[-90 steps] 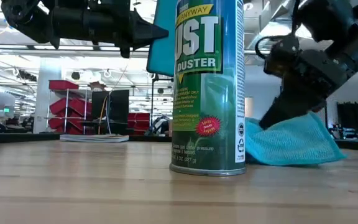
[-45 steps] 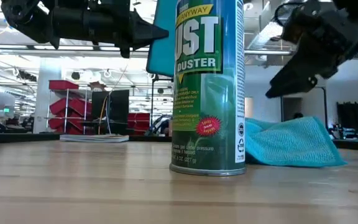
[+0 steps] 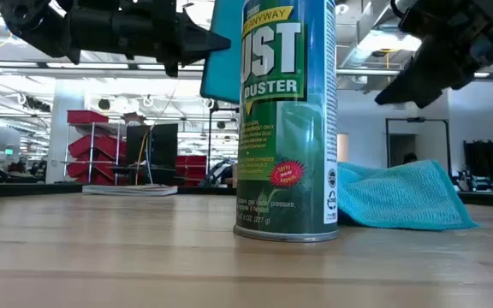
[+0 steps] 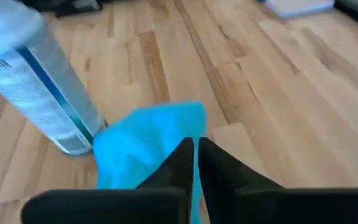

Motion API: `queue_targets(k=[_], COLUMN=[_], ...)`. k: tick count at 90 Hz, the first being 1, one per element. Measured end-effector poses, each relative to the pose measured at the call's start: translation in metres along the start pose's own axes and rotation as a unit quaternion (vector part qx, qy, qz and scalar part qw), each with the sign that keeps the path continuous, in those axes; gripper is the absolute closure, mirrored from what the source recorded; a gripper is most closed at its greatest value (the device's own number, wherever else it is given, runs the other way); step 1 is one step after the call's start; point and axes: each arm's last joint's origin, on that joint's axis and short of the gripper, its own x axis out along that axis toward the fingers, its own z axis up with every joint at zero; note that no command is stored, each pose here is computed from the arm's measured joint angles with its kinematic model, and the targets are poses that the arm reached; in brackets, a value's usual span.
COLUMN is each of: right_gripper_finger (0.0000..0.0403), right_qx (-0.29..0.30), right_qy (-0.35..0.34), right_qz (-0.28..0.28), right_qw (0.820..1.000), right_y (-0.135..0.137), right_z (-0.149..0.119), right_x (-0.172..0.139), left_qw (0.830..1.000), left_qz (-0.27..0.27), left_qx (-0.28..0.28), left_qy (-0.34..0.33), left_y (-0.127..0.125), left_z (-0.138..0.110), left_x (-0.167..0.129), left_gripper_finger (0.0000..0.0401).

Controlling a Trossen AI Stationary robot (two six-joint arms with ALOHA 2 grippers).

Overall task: Apply microfiber cloth
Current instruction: Spray the front of the green tablet using the white spray bottle

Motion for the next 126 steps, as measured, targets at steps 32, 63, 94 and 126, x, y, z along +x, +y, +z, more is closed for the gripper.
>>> queue_targets(k=[32,63,94,126], right_gripper_finger=[0.0402,0.0403,0.0403,0.0403], right_qx=[0.004,0.025,0.035,0.038], right_qy=[-0.043,-0.046,-0.049,-0.051], right_qz=[0.016,0.019,0.021,0.023], right_qw=[0.999,0.998,0.998,0.998], right_y=[-0.004,-0.004,-0.004,-0.003], right_z=[0.012,0.013,0.013,0.014], right_x=[-0.016,-0.016,-0.016,-0.016], left_qw=[0.997,0.984,0.948,0.917], left_qz=[-0.022,0.021,0.044,0.083], left_qx=[0.075,0.173,0.306,0.368], left_qy=[0.000,0.049,0.074,0.132], left_y=[-0.009,-0.006,-0.006,-0.007], left_z=[0.007,0.000,0.023,0.054], left_x=[-0.008,-0.010,-0.018,-0.030], left_gripper_finger=[0.0399,0.0399,0.0399,0.0399])
